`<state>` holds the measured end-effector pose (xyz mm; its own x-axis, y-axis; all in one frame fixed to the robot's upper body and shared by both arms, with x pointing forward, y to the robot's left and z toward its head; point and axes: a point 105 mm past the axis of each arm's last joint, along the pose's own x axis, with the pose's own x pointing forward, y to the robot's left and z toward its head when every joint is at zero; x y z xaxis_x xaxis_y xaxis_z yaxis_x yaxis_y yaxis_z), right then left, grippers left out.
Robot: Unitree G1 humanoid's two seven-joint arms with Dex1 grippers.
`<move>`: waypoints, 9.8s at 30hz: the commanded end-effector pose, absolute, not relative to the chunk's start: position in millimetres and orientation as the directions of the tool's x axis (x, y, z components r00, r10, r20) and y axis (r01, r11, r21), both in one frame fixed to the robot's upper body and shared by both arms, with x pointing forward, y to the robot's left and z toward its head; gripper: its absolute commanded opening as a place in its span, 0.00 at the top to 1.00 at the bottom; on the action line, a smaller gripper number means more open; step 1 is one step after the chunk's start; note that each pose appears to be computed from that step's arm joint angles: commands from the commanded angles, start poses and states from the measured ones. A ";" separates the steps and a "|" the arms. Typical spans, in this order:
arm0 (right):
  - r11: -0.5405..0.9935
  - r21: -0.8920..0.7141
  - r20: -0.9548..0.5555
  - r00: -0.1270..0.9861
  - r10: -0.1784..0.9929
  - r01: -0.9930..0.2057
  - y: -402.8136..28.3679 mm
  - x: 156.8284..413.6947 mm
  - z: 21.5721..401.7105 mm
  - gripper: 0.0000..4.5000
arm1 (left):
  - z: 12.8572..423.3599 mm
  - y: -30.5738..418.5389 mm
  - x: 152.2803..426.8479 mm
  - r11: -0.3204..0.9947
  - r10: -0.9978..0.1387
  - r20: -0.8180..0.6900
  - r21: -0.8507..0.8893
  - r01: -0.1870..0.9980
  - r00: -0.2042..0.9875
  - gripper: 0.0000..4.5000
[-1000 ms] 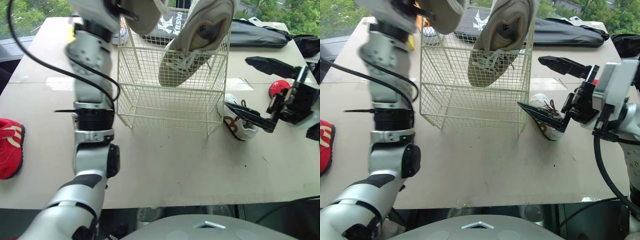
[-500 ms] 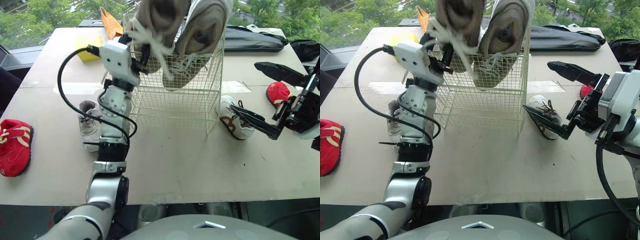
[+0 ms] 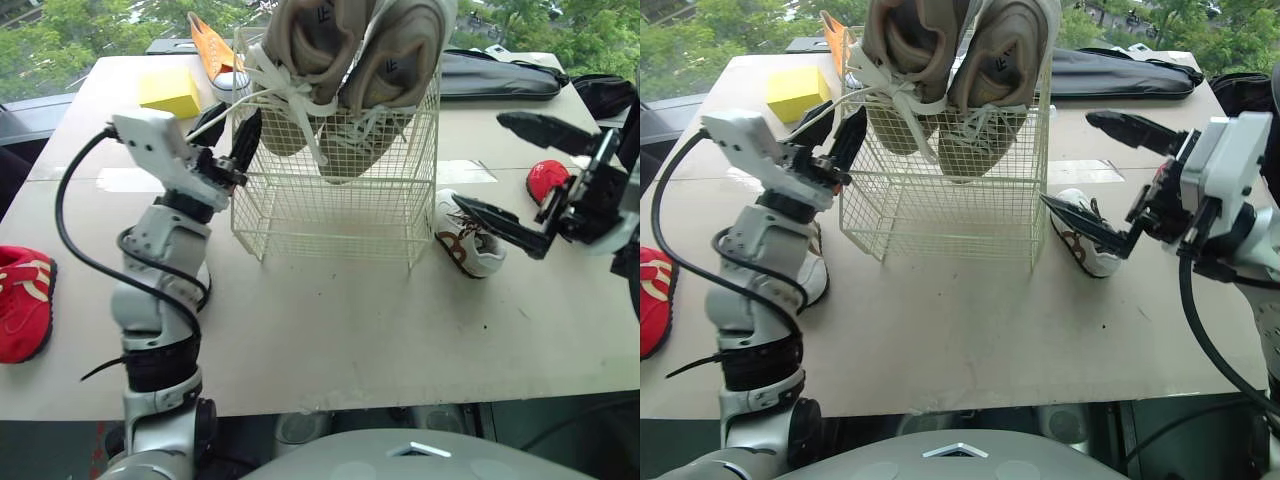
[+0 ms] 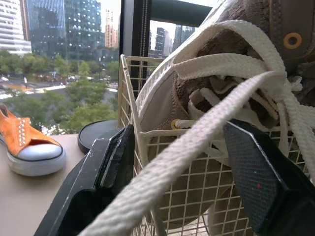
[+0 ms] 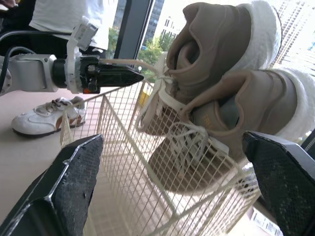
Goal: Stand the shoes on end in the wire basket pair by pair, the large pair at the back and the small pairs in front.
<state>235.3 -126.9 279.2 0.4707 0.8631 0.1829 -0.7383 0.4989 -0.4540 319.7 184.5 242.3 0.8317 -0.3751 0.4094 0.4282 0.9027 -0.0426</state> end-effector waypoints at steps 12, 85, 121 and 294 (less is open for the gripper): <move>0.517 -0.409 0.385 0.372 0.845 -0.752 -55.8 306.8 358.2 1.00 | 243.9 156.8 240.9 0.578 -0.808 0.198 0.090 0.811 0.554 0.29; 0.972 -0.232 -0.445 0.884 -0.143 0.040 -352.5 316.0 124.1 0.50 | 226.8 75.4 201.2 0.125 -0.992 -0.004 -0.044 0.991 0.125 0.00; 0.864 -0.004 -0.343 0.812 0.471 -0.503 -210.7 204.2 138.1 0.14 | 219.5 77.1 217.7 0.104 -0.994 -0.025 -0.062 0.993 0.102 0.00; 0.291 -0.187 -0.194 0.326 0.925 -0.938 -35.3 263.5 211.6 0.99 | 192.7 110.4 224.3 0.376 -0.923 0.080 -0.034 0.926 0.377 0.00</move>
